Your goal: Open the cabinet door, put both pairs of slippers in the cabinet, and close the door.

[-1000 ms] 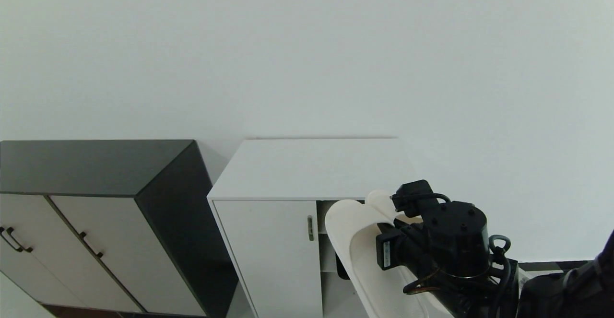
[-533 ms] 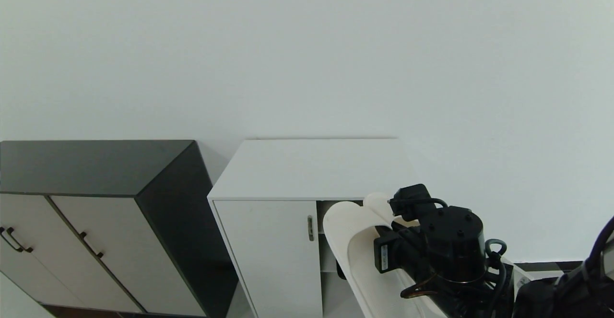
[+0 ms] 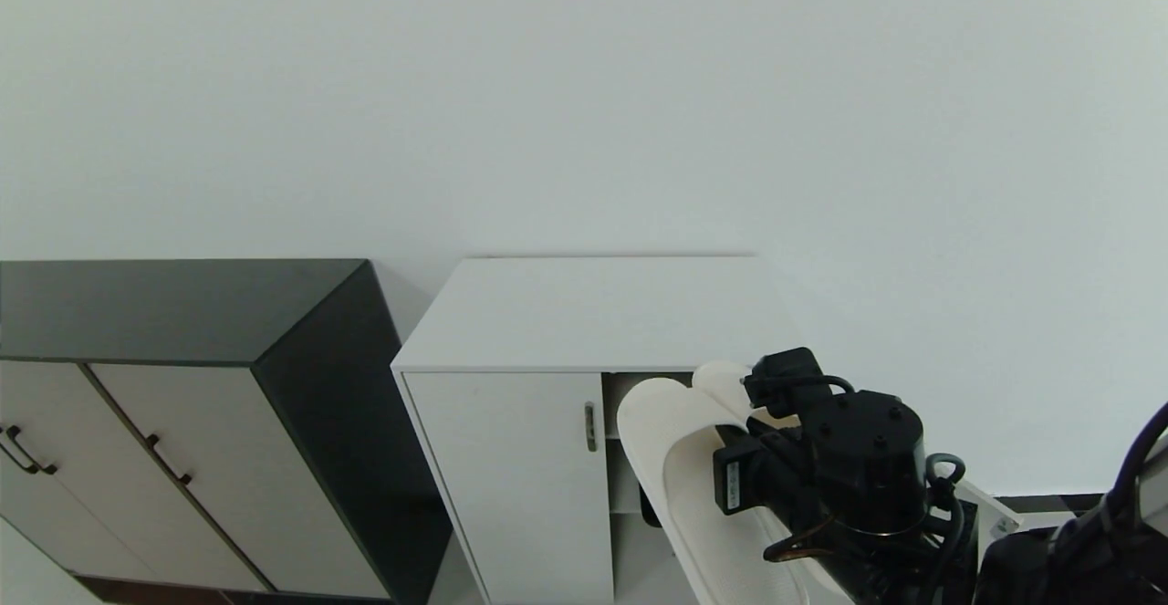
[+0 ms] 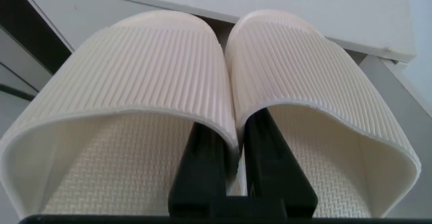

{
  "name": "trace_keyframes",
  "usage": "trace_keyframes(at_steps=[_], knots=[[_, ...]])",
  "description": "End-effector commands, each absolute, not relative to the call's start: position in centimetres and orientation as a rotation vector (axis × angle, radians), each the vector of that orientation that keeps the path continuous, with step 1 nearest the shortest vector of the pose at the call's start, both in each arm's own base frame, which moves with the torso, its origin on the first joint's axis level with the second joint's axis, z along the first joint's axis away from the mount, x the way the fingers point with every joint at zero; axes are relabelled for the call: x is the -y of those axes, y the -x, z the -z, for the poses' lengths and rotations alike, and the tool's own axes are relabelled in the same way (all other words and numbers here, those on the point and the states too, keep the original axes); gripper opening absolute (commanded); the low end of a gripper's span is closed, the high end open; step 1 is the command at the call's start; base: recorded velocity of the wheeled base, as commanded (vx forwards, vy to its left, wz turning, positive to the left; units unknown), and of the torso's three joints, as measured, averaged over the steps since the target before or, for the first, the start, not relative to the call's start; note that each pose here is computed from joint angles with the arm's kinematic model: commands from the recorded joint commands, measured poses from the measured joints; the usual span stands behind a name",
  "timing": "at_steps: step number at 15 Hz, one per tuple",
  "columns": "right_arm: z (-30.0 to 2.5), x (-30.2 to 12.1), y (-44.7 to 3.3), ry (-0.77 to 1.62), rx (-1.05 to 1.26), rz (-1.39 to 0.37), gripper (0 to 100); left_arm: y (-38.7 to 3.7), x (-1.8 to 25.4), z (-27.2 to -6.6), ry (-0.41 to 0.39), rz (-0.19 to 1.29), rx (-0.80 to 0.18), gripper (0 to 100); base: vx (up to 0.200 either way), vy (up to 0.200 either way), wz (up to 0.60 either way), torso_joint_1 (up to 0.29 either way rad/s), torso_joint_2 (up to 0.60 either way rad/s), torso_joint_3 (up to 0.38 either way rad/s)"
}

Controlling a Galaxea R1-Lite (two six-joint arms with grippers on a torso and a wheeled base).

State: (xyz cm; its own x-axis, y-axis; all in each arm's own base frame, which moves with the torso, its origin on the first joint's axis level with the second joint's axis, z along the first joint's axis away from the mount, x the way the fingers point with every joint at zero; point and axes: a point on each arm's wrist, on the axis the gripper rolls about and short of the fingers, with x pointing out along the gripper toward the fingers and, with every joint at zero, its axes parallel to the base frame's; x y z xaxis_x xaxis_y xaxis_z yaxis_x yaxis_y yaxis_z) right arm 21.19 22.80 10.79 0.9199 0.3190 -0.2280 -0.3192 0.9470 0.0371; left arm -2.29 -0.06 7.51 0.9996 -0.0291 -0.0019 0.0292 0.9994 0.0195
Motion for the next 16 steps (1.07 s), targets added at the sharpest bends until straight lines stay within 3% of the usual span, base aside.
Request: trace_keyframes(at_steps=[1, 16], knots=[[-10.57, -22.77, -21.21, 0.006, -0.24, -0.327, 0, 2.28, 0.06, -7.52, -0.02, 0.029, -0.003, 0, 0.0, 0.0, 0.0, -0.163, 0.33, 0.183], [-10.18, -22.19, -21.43, 0.015, -0.254, -0.316, 0, 2.28, 0.06, -7.52, -0.02, 0.029, -0.003, 0, 0.0, 0.0, 0.0, -0.184, 0.43, 0.242]])
